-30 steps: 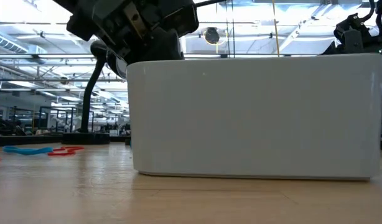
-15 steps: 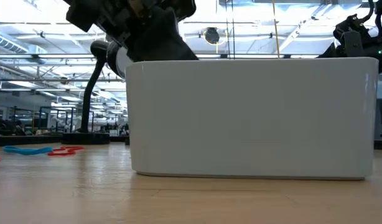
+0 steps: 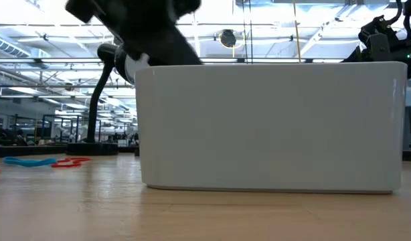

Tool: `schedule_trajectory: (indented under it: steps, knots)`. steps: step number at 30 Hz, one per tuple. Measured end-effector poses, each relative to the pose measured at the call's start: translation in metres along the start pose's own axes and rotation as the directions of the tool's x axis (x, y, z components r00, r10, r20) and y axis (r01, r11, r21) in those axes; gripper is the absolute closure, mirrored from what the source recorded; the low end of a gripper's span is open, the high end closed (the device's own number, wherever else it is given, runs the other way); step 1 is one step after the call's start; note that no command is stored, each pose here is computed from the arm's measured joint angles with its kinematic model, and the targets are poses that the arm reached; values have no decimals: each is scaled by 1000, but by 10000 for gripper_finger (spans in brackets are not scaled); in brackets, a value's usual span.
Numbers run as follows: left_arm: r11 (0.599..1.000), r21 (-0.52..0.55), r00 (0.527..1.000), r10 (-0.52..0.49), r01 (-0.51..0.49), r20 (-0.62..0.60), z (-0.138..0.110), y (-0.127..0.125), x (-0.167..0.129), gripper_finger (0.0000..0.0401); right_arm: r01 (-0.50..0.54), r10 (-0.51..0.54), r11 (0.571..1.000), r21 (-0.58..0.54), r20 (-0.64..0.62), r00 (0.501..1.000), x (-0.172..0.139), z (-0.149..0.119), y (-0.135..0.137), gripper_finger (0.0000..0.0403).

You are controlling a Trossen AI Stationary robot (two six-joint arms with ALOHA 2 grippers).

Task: Pick and place rubber bands into bin
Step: Put the bottom red rubber band into the gray bin

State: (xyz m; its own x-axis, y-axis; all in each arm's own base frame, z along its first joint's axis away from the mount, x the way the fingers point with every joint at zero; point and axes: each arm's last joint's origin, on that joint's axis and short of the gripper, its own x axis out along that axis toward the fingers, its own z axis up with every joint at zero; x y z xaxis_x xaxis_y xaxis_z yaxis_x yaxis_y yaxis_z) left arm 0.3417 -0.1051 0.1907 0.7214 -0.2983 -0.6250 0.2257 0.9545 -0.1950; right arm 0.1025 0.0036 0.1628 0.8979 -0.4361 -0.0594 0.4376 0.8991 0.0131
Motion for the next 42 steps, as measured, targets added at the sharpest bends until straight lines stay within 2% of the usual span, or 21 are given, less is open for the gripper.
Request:
schedule_trajectory:
  steps: [8, 14, 16, 18, 23, 26, 28, 34, 40, 42]
  knots:
    - [988, -37, 983, 144, -149, -113, 0, -13, -58, 217, 3, -3, 1000, -5, -7, 1000, 0, -1, 0, 234]
    - [966, 4, 911, 245, -259, -332, -25, -28, -80, 217, 3, -3, 1000, -7, -8, 1000, 1, -1, 0, 234]
    - [966, -2, 889, 238, -260, -391, -33, -36, -81, 217, 5, -5, 1000, -8, -8, 1000, 1, -1, 0, 234]
    - [964, -51, 881, 215, -260, -422, -39, -44, -79, 217, 13, -14, 1000, -8, -8, 1000, 1, -1, 0, 234]
    - [928, -227, 879, 171, -296, -445, -49, -70, -82, 217, 24, -24, 1000, -9, -9, 1000, 1, -1, 0, 234]
    - [909, -281, 869, 148, -307, -472, -57, -85, -85, 217, 24, -24, 1000, -9, -10, 1000, 1, -1, 0, 234]
    - [908, -273, 853, 148, -318, -501, -65, -94, -86, 217, 23, -24, 1000, -9, -10, 1000, 1, -1, 0, 234]
    - [929, -152, 782, 186, -336, -595, -92, -116, -77, 217, 22, -23, 1000, -10, -11, 1000, 1, -1, 0, 234]
    - [877, -208, 723, 201, -434, -660, -110, -122, -62, 217, 23, -23, 1000, -4, -11, 1000, 1, -1, 0, 234]
    - [872, -206, 712, 203, -444, -672, -113, -122, -58, 217, 22, -22, 1000, -3, -11, 1000, 1, -1, 0, 234]
